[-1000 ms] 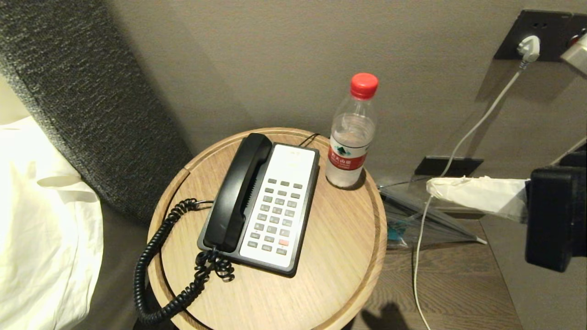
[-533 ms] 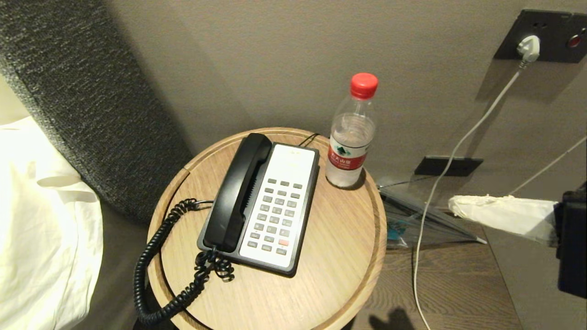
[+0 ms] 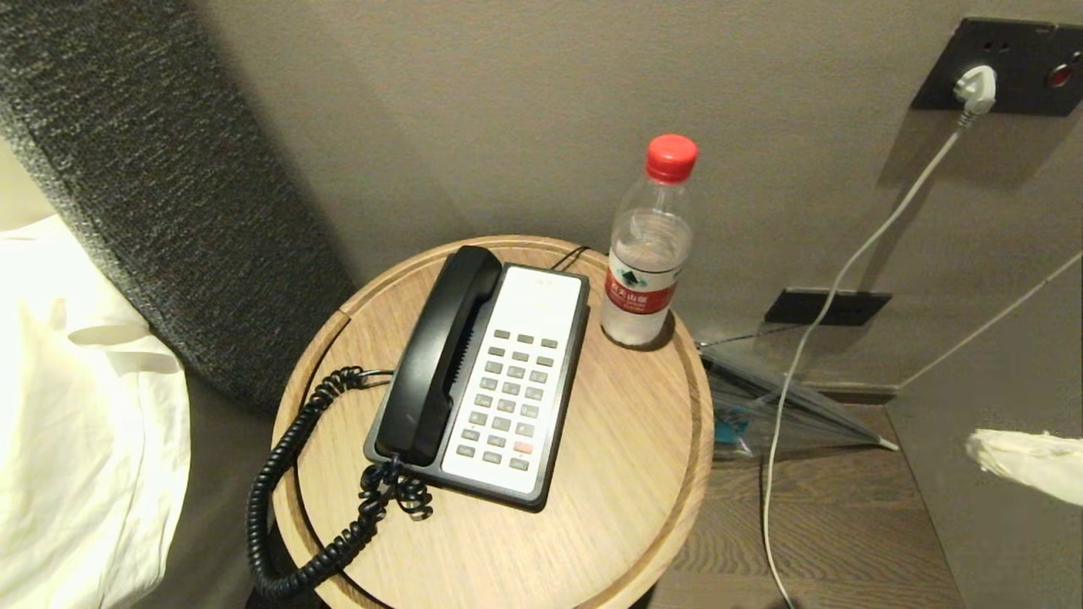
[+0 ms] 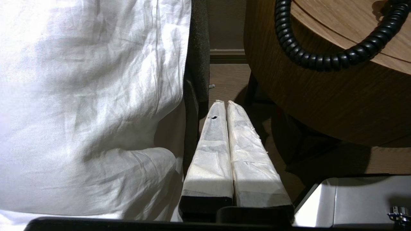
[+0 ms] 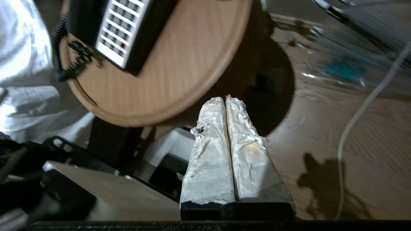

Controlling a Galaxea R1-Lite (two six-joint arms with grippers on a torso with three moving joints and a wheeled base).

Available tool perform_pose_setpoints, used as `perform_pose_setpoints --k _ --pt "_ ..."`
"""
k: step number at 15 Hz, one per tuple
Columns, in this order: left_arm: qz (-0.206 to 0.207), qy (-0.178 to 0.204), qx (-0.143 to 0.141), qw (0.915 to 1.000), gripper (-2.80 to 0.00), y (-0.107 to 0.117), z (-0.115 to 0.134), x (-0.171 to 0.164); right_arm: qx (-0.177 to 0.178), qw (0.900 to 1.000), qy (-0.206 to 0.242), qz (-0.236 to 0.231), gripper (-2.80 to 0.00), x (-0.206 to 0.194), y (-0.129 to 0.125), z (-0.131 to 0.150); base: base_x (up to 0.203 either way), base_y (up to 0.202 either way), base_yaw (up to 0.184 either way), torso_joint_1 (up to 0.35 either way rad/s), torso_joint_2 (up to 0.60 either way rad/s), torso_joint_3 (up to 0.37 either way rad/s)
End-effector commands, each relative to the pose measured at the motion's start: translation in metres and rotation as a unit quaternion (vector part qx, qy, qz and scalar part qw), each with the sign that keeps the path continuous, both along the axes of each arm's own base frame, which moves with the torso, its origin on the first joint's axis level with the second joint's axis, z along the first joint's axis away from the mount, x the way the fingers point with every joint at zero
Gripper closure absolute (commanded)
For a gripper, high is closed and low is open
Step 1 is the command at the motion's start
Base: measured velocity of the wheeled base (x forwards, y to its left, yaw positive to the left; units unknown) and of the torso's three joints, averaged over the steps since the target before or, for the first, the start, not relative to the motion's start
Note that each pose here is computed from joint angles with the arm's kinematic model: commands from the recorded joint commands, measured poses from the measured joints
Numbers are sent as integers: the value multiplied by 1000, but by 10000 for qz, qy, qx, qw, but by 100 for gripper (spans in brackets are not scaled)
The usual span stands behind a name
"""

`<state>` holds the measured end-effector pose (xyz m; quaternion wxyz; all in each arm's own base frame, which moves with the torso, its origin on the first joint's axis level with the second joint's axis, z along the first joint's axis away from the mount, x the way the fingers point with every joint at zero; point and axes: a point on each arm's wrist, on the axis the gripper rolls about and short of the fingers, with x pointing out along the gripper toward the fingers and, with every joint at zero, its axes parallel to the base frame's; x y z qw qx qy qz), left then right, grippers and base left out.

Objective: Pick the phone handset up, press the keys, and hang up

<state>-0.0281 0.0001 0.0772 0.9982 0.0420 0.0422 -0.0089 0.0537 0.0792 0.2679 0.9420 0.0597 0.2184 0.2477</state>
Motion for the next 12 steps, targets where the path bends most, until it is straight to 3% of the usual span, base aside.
perform_pose_setpoints --k 1,6,12 --pt "2 4 2 10000 0 0 0 0 201 9997 -51 -141 0 -20 -39 -6 0 0 0 0 0 0" --pt "2 3 1 10000 0 0 0 0 230 9930 213 -1138 0 -17 -52 -11 0 0 0 0 0 0" --pt "2 4 2 10000 0 0 0 0 77 9882 729 -1343 0 25 -14 5 0 0 0 0 0 0"
